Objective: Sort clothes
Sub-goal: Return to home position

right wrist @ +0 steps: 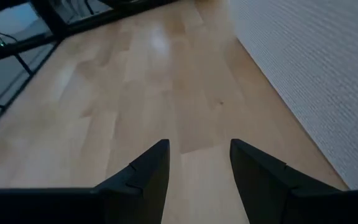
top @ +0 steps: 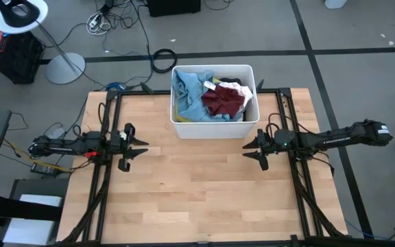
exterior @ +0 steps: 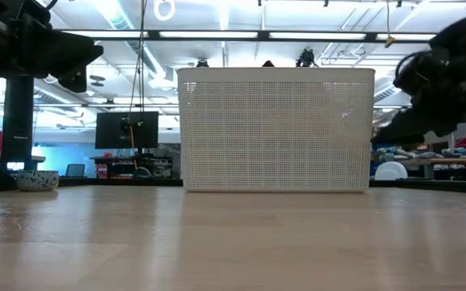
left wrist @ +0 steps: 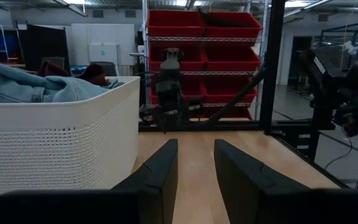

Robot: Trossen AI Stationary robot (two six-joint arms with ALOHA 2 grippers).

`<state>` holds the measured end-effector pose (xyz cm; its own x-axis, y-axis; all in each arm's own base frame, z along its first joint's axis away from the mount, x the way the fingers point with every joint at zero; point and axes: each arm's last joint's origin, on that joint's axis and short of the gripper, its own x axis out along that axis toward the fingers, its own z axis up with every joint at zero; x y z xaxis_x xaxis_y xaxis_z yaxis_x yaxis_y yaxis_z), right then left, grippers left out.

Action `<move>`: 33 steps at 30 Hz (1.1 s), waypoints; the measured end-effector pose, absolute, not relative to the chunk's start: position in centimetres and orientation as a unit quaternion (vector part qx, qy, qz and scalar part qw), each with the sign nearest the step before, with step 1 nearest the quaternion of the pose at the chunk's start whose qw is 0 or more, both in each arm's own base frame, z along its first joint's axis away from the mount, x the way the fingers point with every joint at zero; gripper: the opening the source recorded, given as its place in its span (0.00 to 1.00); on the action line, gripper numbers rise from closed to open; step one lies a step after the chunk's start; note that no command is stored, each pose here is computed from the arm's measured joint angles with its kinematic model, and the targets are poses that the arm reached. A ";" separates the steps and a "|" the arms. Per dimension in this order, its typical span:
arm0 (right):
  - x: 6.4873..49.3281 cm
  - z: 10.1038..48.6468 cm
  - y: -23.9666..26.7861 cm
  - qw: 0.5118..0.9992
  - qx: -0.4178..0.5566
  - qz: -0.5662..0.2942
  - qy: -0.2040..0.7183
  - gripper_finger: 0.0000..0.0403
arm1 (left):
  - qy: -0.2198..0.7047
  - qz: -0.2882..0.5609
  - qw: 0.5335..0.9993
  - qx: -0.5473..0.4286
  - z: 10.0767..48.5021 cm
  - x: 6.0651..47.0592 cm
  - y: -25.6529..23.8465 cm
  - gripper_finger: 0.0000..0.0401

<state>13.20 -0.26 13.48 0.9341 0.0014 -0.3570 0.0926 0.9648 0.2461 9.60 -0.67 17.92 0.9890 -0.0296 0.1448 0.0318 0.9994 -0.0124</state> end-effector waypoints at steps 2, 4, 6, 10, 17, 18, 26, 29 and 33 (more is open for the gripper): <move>13.0 12.9 -0.4 0.973 0.120 -0.033 0.192 0.43 | -0.073 -0.015 0.997 -0.007 17.9 9.6 -0.7 0.28; 12.8 12.4 -0.5 0.969 0.105 -0.046 0.217 0.43 | -0.073 -0.016 0.997 -0.007 17.9 9.6 -0.7 0.28; 12.6 12.1 -0.6 0.966 0.091 -0.058 0.235 0.43 | -0.073 -0.016 0.997 -0.007 17.9 9.6 -0.7 0.28; 12.5 11.7 -0.6 0.962 0.087 -0.061 0.252 0.43 | -0.073 -0.016 0.997 -0.007 17.9 9.6 -0.7 0.28; 12.5 11.8 -0.6 0.963 0.087 -0.061 0.249 0.43 | -0.073 -0.016 0.997 -0.007 17.9 9.6 -0.7 0.28; 12.5 11.8 -0.6 0.963 0.087 -0.061 0.248 0.43 | -0.073 -0.016 0.997 -0.007 17.9 9.6 -0.7 0.28; 12.6 12.0 -0.6 0.966 0.087 -0.060 0.237 0.43 | -0.073 -0.016 0.997 -0.007 17.9 9.6 -0.7 0.28; 12.6 12.0 -0.6 0.966 0.087 -0.060 0.237 0.43 | -0.073 -0.016 0.997 -0.007 17.9 9.6 -0.7 0.28; 12.6 12.0 -0.6 0.966 0.087 -0.060 0.237 0.43 | -0.073 -0.016 0.997 -0.007 17.9 9.6 -0.7 0.28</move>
<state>12.59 -0.59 11.97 0.8805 -0.0745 -0.4682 0.1573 0.9776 0.1401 9.60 -0.67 17.92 0.9889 -0.0305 0.1456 0.0327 0.9994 -0.0124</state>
